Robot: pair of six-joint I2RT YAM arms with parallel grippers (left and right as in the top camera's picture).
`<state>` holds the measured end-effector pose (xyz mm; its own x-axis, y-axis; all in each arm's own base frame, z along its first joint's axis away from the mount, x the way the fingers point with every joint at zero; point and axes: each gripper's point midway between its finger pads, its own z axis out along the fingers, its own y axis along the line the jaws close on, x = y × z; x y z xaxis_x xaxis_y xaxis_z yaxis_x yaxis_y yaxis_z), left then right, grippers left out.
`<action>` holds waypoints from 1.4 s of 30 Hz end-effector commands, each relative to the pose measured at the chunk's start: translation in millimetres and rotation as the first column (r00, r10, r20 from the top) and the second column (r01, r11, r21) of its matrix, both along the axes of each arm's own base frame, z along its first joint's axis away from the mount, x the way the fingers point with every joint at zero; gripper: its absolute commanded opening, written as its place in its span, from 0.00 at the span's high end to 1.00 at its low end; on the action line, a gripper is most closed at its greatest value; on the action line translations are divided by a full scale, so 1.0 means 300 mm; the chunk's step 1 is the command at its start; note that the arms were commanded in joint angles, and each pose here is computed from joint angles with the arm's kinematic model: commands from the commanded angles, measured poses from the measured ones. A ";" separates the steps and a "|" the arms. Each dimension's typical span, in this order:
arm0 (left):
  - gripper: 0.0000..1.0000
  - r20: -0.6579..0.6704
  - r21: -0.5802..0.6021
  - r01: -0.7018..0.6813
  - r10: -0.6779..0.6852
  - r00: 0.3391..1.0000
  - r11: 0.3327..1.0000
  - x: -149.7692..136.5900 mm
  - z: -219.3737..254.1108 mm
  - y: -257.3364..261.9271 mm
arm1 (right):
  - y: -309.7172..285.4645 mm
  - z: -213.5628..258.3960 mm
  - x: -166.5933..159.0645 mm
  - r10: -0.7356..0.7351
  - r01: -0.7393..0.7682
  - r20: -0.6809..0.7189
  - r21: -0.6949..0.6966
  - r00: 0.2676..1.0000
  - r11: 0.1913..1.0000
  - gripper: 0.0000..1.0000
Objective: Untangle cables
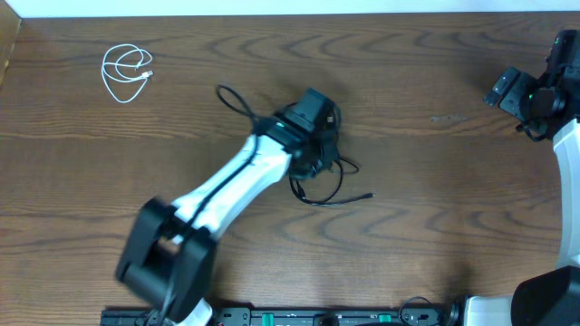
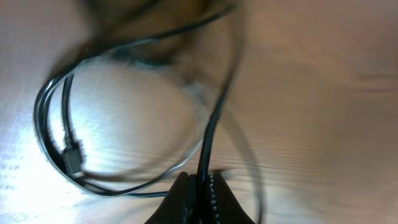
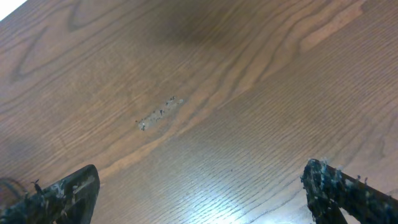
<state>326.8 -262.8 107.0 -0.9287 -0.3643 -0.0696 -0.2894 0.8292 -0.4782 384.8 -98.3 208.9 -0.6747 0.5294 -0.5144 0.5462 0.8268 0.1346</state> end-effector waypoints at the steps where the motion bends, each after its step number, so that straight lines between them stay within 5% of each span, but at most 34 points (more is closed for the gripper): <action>1: 0.92 0.304 -0.111 0.097 -0.059 0.951 0.989 0.064 0.357 -0.022 | -0.004 -0.006 -0.001 -0.014 0.014 -0.005 0.001 1.000 1.000 0.01; 11: 0.93 0.819 -0.216 0.273 0.021 0.573 0.937 0.012 1.000 0.023 | -0.004 -0.006 -0.001 -0.014 0.014 -0.005 0.001 1.000 1.000 0.01; 22: 0.93 0.938 -0.250 0.015 0.239 0.252 0.968 0.059 1.281 0.226 | -0.003 -0.006 -0.001 -0.014 0.014 -0.005 0.002 1.000 1.000 0.01; 28: 0.93 0.954 -0.298 -0.123 0.300 -0.003 0.947 0.071 1.452 0.362 | -0.004 -0.006 -0.001 -0.014 0.014 -0.005 0.001 1.000 1.000 0.01; 35: 0.93 0.918 -0.391 -0.507 0.361 -0.161 0.768 0.126 1.470 0.730 | -0.004 -0.006 -0.001 -0.014 0.014 -0.005 0.001 1.000 1.000 0.01; 42: 0.93 0.966 -0.217 -0.859 0.228 -0.121 0.463 0.175 1.331 1.142 | -0.003 -0.006 -0.001 -0.014 0.014 -0.005 0.001 1.000 1.000 0.01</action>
<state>381.3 24.1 521.5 0.4323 -0.4610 -0.7750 -0.2005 0.7888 -0.5811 384.7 -98.2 208.8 -0.6749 0.5295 -0.5139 0.5460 0.8269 0.1347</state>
